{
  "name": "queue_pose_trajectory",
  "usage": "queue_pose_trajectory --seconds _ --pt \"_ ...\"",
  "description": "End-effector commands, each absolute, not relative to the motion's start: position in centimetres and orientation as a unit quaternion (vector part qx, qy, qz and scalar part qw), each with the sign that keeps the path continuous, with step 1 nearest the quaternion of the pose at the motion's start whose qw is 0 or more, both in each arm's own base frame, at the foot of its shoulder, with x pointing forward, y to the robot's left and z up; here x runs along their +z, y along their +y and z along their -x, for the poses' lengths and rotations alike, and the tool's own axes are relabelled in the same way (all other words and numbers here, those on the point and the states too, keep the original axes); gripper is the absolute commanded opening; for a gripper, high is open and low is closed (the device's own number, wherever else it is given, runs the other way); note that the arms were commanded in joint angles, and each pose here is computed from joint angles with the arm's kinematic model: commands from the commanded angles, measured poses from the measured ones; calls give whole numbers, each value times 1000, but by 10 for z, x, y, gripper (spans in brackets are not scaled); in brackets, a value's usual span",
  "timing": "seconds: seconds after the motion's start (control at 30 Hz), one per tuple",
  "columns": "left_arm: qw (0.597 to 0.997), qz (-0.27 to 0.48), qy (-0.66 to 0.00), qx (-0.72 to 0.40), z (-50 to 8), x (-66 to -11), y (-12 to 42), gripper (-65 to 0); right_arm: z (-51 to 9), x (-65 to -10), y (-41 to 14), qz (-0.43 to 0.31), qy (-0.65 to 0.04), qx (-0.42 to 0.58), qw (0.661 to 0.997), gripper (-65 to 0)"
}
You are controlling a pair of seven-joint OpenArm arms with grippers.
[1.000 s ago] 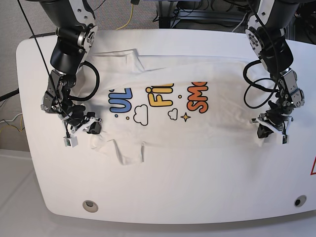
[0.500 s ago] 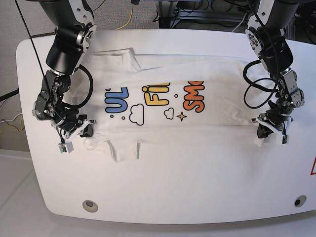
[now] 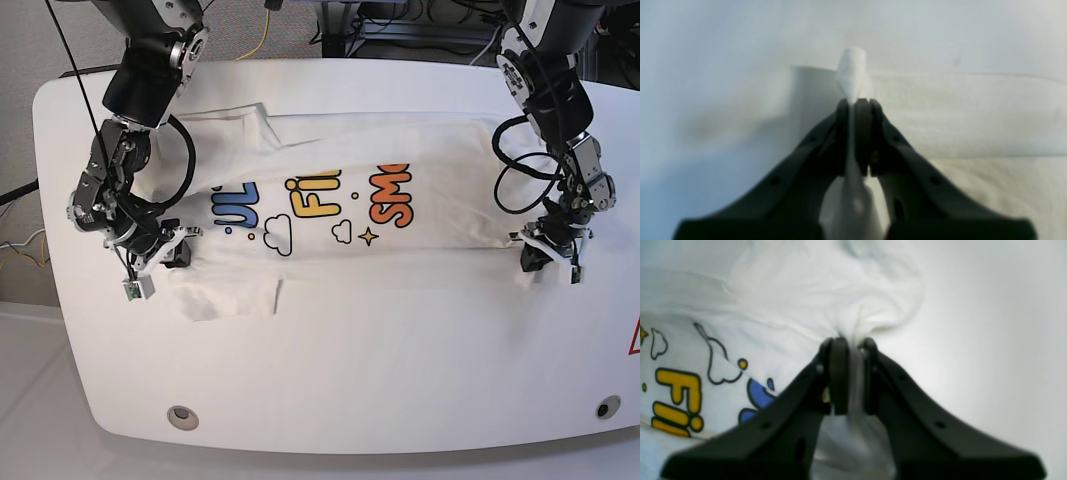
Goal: Fold the T-shirt properly
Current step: 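Lift the shirt with both grippers and fold it toward the robot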
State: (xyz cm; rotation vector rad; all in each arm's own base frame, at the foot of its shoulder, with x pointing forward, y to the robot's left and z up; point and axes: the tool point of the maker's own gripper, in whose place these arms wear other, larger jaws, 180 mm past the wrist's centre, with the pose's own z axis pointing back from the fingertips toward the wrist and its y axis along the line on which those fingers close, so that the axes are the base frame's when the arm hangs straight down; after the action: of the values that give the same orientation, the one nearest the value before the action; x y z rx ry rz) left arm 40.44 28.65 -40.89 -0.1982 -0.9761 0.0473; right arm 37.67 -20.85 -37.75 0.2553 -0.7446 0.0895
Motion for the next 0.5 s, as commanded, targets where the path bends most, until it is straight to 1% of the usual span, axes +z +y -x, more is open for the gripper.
queue_pose_trajectory --seconds 0.0,0.17,0.3,0.47 --pt "859 90 -504 21 -420 -383 295 -623 -388 -356 -207 -121 -397 50 909 -579" --pt "859 90 -503 21 -419 -384 295 -623 -378 -353 -205 -112 -395 57 910 -579" --pt "870 90 -485 20 -413 -391 294 -623 -375 -350 -205 -106 -390 62 912 -579" --pt "872 72 -484 5 -411 -377 300 -623 -371 -348 -207 -97 -391 65 913 -579"
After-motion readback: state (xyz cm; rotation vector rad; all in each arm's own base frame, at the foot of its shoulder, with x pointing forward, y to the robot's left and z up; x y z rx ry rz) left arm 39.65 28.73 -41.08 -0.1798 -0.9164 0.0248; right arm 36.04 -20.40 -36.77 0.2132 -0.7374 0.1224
